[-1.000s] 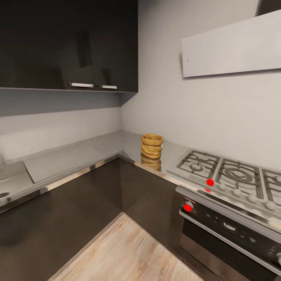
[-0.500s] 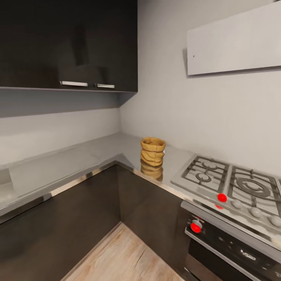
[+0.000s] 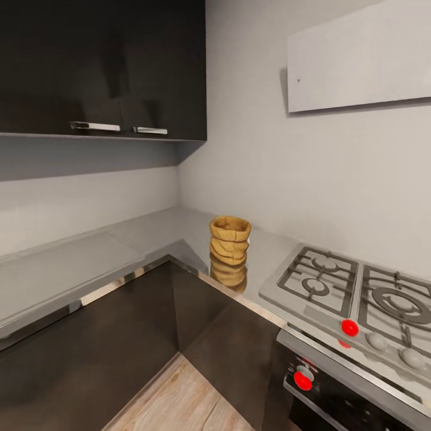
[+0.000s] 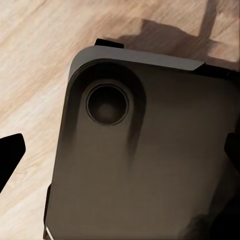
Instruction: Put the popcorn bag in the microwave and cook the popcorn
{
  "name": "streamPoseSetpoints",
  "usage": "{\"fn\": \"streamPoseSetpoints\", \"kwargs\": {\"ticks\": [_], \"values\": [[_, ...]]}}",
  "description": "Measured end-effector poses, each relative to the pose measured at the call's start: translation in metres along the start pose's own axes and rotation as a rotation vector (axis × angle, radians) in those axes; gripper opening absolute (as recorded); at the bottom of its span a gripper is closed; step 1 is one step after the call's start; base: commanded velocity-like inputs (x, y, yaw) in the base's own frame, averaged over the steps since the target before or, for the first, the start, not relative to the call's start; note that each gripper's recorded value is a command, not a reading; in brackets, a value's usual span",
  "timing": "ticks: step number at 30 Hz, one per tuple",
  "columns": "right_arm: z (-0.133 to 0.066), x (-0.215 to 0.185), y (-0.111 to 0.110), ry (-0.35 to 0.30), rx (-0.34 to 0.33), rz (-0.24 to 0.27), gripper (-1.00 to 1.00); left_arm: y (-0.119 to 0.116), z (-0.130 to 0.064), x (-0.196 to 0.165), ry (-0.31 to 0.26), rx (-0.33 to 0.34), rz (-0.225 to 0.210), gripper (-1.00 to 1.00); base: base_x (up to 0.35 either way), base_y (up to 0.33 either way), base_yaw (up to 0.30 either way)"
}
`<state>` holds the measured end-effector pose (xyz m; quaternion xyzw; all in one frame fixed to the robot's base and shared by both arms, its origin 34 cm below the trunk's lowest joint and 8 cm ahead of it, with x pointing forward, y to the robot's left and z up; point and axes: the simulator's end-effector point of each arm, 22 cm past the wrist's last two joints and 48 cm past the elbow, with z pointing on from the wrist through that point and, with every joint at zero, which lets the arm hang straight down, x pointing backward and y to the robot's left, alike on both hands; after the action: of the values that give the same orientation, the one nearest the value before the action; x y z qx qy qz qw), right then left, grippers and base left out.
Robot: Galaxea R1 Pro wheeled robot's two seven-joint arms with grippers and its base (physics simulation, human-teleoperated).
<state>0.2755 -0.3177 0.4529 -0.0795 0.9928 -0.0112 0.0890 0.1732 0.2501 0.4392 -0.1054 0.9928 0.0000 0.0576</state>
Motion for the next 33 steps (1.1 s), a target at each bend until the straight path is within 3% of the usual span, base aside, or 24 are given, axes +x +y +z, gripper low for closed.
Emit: {"fn": "streamPoseSetpoints", "kwargs": {"ticks": [3, 7, 10, 33], "values": [[0.000, 0.000, 0.000, -0.001, 0.000, 0.001, 1.00, 0.000, 0.000, 0.000, -0.001, -0.005, -0.009, 1.00, 0.006, -0.002, 0.000], [0.000, 0.000, 0.000, -0.001, 0.001, 0.001, 1.00, 0.004, 0.000, 0.000, -0.001, -0.018, -0.116, 1.00, 0.000, 0.000, 0.000], [0.000, 0.000, 0.000, 0.000, 0.001, 0.001, 1.00, 0.004, 0.000, 0.000, -0.001, -0.022, -0.153, 1.00, 0.000, 0.000, 0.000], [-0.034, -0.005, -0.003, 0.004, 0.003, -0.012, 1.00, 0.005, -0.034, -0.005, -0.003, -0.022, -0.160, 1.00, 0.000, 0.000, 0.000]]}}
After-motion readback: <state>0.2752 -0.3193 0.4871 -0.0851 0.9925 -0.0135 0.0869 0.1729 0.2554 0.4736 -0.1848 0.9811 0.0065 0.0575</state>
